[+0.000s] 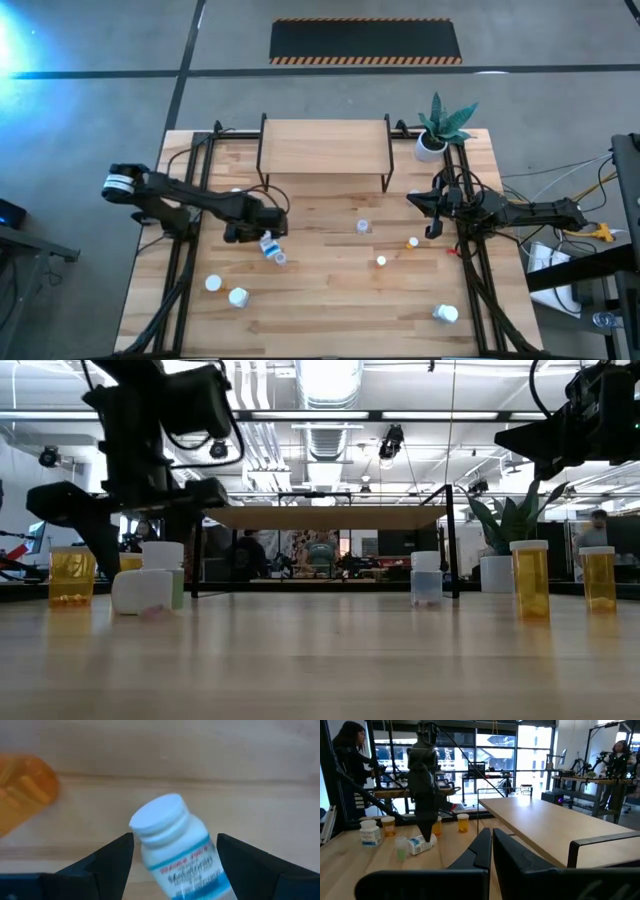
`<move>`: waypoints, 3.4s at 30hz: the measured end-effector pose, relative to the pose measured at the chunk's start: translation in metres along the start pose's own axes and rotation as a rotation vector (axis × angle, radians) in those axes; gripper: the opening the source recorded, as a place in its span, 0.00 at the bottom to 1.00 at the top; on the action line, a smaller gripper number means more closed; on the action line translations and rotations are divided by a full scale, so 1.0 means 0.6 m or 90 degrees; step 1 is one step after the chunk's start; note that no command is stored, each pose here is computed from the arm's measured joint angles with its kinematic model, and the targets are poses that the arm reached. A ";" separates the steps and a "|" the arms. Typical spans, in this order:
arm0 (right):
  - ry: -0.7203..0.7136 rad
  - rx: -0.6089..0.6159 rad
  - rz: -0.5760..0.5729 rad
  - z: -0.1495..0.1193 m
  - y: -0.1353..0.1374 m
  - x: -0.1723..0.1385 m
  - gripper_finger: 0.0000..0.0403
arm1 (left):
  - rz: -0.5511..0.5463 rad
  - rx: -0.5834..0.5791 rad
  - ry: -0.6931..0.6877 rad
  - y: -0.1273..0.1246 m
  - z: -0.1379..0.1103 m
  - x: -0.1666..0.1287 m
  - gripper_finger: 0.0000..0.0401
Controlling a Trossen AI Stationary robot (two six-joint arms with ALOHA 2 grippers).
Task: Pick and place medicine bottles onto shelf by color
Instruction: Put the top left white pill bottle on the shelf, then put the left white pill bottle on the shelf aligned with the other white pill bottle
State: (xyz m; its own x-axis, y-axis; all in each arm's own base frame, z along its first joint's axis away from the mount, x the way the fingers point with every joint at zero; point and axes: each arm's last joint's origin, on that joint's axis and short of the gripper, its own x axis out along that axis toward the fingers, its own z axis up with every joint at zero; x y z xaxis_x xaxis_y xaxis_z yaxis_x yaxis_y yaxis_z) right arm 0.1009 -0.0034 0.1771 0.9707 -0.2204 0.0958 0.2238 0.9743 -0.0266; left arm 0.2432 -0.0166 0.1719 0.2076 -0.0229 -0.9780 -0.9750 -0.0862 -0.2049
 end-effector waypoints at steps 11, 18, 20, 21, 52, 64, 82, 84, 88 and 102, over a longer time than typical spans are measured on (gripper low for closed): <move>0.011 -0.011 0.001 -0.003 0.000 0.000 0.02 | 0.041 -0.017 -0.008 -0.004 0.014 0.034 0.66; 0.027 -0.023 0.002 -0.007 0.000 0.000 0.02 | 0.020 -0.008 -0.006 -0.011 0.014 0.039 0.51; 0.026 -0.024 0.002 -0.007 0.000 0.000 0.02 | 0.018 -0.004 -0.006 -0.011 0.014 0.039 0.48; 0.026 -0.024 0.002 -0.007 0.000 0.000 0.02 | 0.018 -0.002 -0.006 -0.011 0.014 0.038 0.48; -0.020 -0.030 -0.011 0.005 -0.001 0.000 0.02 | 0.032 0.267 -0.836 -0.200 0.235 -0.210 0.48; -0.017 -0.023 -0.025 0.005 -0.002 0.000 0.02 | 0.074 0.202 -0.853 -0.185 0.310 -0.119 0.54; -0.017 -0.023 -0.025 0.005 -0.002 0.000 0.02 | 0.088 0.267 -0.831 -0.180 0.306 -0.121 0.70; -0.017 -0.023 -0.025 0.005 -0.002 0.000 0.02 | 0.078 0.262 -0.836 -0.178 0.304 -0.132 0.75; -0.017 -0.023 -0.025 0.005 -0.002 0.000 0.02 | 0.074 0.268 -0.834 -0.170 0.299 -0.151 0.85; -0.012 -0.020 -0.024 0.003 -0.002 0.000 0.02 | -0.051 0.420 -0.826 -0.094 0.163 -0.316 0.89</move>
State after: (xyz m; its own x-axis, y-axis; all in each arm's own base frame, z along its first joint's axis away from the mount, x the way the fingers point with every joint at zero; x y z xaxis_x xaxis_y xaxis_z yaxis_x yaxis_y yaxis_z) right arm 0.1005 -0.0045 0.1792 0.9596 -0.2564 0.1154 0.2638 0.9631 -0.0539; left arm 0.2507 0.0902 0.3652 0.3940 0.8878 -0.2377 -0.8972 0.4277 0.1102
